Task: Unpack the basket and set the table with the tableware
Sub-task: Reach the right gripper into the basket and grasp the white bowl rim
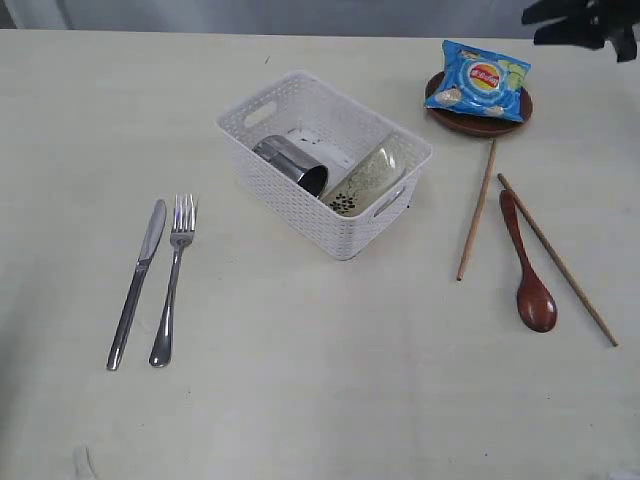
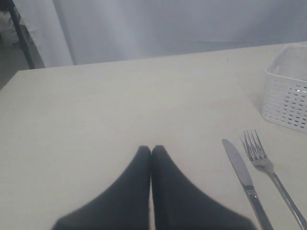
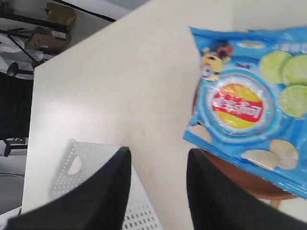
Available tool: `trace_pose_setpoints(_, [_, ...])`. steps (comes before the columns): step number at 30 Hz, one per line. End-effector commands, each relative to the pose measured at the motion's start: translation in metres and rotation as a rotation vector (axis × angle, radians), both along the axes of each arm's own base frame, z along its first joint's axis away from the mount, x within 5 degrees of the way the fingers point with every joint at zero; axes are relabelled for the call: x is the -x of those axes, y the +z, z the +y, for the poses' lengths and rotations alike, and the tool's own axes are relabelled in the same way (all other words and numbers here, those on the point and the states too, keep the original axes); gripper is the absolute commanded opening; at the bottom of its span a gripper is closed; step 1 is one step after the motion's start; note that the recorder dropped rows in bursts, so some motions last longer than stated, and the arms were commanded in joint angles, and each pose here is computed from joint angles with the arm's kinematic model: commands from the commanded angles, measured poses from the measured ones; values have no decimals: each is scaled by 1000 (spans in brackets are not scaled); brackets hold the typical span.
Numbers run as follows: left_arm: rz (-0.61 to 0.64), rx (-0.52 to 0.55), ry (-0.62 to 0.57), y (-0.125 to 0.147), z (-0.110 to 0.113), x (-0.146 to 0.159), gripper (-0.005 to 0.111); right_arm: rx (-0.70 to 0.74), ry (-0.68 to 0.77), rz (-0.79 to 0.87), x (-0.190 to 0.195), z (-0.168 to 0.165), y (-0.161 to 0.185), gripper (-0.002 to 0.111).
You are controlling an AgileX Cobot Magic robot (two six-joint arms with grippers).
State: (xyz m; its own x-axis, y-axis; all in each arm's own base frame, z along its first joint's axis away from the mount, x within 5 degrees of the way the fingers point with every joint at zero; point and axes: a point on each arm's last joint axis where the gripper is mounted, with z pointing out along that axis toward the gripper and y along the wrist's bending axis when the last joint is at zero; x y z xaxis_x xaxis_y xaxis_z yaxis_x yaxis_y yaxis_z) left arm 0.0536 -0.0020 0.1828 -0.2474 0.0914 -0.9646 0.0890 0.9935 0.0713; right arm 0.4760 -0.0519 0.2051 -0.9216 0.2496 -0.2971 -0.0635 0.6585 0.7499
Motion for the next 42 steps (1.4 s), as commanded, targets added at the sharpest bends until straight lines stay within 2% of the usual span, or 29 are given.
trace_pose_setpoints(1, [0, -1, -4, -1, 0, 0, 0, 93, 69, -44, 13, 34, 52, 37])
trace_pose_setpoints(5, [0, -1, -4, -1, 0, 0, 0, 270, 162, -17, 31, 92, 77, 37])
trace_pose_setpoints(7, [0, -1, -4, -1, 0, 0, 0, 375, 184, 38, 40, 128, 78, 37])
trace_pose_setpoints(11, [0, -1, -4, -1, 0, 0, 0, 603, 213, 77, 54, 177, 71, 37])
trace_pose_setpoints(17, [0, -1, -4, -1, 0, 0, 0, 719, 333, 27, 84, 250, 69, 37])
trace_pose_setpoints(21, [0, -1, -4, -1, 0, 0, 0, 814, 306, 18, 91, 259, 67, 37])
trace_pose_setpoints(29, [0, -1, -4, -1, 0, 0, 0, 841, 319, 161, 121, 243, 43, 37])
trace_pose_setpoints(42, [0, -1, -4, -1, 0, 0, 0, 727, 275, 215, 119, 254, 25, 37])
